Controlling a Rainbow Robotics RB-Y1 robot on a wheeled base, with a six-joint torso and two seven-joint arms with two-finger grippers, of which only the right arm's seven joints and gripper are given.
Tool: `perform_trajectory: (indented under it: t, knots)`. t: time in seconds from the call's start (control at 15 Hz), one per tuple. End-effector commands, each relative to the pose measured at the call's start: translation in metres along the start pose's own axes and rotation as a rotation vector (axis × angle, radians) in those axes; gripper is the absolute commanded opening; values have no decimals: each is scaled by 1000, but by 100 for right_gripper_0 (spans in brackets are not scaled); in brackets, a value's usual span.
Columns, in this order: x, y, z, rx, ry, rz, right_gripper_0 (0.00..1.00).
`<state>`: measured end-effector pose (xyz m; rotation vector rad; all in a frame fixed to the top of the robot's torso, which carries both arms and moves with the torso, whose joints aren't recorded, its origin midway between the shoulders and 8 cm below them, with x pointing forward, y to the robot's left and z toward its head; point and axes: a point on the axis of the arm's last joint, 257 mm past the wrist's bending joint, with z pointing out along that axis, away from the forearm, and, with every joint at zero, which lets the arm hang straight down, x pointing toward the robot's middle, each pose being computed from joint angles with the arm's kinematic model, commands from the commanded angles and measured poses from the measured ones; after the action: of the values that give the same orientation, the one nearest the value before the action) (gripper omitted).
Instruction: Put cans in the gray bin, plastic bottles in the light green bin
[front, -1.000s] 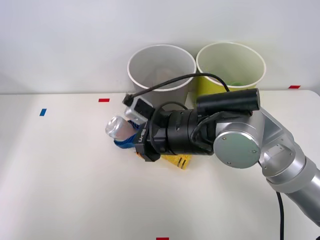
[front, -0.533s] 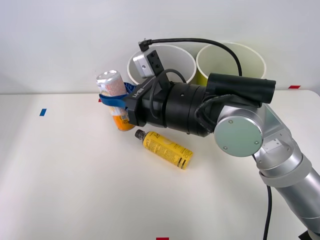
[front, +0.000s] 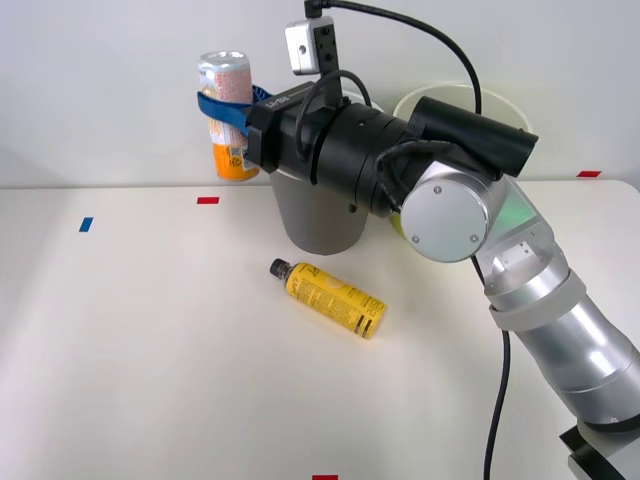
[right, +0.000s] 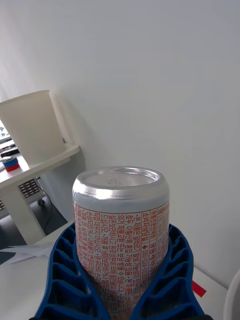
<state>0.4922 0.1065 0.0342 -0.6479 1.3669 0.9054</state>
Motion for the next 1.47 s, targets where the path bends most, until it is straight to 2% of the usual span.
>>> perform_trajectory:
  t: [0.07, 0.27, 0.4, 0.73, 1.0, 1.4, 1.47]
  knots:
    - [-22, -33, 5, 59, -41, -2, 0]
    - [-33, -67, 8, 127, -74, -10, 0]
    - [-33, -93, 7, 194, -75, -69, 0]
    - [-25, -123, 19, 256, -80, -46, 0]
    - [-27, -137, 15, 282, -69, -89, 0]
    - [-26, -139, 14, 290, -62, -115, 1]
    - [-27, -140, 13, 291, -62, -118, 32]
